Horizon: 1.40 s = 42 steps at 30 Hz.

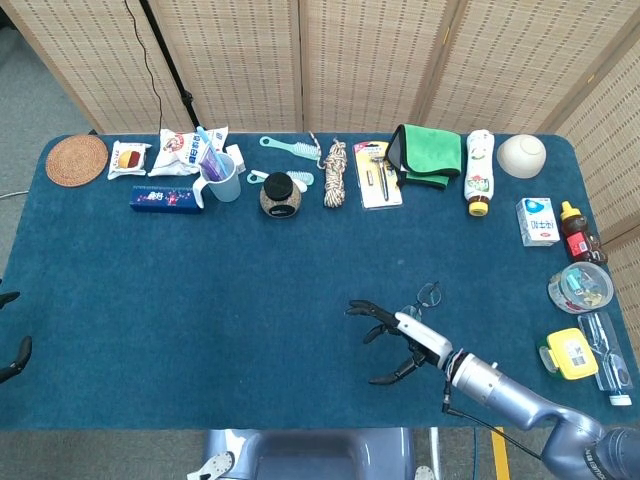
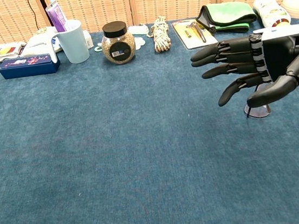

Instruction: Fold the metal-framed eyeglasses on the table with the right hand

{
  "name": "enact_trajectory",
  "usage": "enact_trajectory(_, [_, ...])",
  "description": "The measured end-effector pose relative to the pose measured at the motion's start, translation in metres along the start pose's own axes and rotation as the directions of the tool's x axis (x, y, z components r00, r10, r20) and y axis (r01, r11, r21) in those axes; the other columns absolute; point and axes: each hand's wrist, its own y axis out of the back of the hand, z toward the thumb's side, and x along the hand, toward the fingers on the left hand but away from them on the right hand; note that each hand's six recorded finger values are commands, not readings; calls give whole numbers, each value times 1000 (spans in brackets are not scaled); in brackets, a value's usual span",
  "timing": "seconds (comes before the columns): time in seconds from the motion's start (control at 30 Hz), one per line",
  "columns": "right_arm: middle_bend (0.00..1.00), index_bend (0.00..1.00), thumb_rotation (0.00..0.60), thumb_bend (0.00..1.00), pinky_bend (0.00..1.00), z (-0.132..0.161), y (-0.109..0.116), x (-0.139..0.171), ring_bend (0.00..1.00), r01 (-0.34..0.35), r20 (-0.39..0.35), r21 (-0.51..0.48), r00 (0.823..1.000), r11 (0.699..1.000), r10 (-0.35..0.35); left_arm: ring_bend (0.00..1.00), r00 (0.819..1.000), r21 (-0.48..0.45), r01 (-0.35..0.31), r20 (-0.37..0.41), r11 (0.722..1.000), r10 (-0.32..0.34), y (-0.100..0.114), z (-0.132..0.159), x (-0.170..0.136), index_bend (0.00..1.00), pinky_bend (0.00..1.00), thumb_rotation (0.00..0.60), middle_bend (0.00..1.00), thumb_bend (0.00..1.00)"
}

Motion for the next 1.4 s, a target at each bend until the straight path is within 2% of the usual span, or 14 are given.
enact_trajectory(0.77, [31,140,600,0,298,-21,39,-7,68,82,85,-41,993,996,-78,148,1000,0,2,-3,1000,-2,0,0,-1,200,138,476,112,406])
enact_trajectory(1.4, [31,150,600,0,298,-58,76,-14,68,193,177,-94,969,977,-174,148,1000,-2,-1,-5,1000,1,2,-1,-2,200,138,477,112,406])
